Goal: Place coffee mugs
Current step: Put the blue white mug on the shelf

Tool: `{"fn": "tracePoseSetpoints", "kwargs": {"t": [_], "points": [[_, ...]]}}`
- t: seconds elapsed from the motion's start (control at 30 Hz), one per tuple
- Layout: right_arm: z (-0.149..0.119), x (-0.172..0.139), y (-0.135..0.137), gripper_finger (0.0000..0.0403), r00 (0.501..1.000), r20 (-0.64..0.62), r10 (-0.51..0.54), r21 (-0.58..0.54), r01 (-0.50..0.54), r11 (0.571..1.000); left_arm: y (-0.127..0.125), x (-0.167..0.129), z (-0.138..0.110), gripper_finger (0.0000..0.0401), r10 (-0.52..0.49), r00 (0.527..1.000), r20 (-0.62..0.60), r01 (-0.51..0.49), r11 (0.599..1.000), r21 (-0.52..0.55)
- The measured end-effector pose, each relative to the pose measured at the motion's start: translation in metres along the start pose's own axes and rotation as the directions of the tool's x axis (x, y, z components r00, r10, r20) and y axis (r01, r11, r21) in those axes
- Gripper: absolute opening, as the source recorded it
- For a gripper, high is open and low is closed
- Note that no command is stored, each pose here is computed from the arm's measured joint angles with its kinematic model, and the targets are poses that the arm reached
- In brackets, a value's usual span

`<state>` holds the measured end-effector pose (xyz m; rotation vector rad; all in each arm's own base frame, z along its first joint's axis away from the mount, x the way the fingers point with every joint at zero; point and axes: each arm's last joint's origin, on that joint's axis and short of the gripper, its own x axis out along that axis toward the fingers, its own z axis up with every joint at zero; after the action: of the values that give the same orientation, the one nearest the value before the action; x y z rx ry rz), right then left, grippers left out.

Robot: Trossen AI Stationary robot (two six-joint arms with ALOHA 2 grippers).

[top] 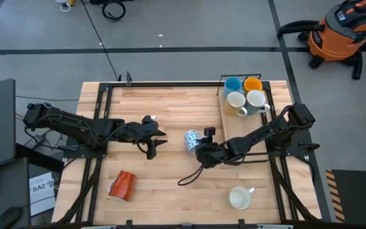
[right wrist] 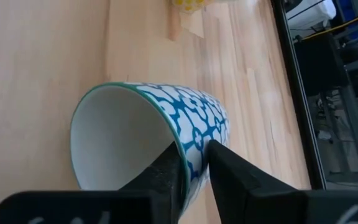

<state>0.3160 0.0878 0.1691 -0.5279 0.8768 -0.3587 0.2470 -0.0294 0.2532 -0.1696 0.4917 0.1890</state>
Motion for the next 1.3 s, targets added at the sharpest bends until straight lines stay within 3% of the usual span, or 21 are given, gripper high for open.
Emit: {"fn": "tracePoseSetpoints", "kwargs": {"t": [0.47,0.73,1.0,1.3], "points": [[0.005,0.0,-0.001,0.0029,0.999,0.037,-0.019,0.038,0.018,0.999,0.0,0.0,0.0,0.0155,0.0,1.0,0.0,0.0,1.0,0.0],[0.008,-0.001,-0.001,0.0032,0.998,0.067,-0.002,0.063,-0.002,0.998,0.0,0.0,0.0,0.0155,0.0,1.0,0.0,0.0,1.0,0.0],[0.034,-0.015,-0.017,0.0029,0.985,0.107,0.134,0.085,-0.143,0.986,0.0,0.0,0.0,0.0155,0.0,1.0,0.0,0.0,1.0,0.0],[0.061,-0.039,-0.053,0.003,0.967,-0.047,0.251,0.038,-0.249,0.968,0.0,0.0,0.0,0.0155,0.0,1.0,-0.002,0.0,1.0,0.001]]}}
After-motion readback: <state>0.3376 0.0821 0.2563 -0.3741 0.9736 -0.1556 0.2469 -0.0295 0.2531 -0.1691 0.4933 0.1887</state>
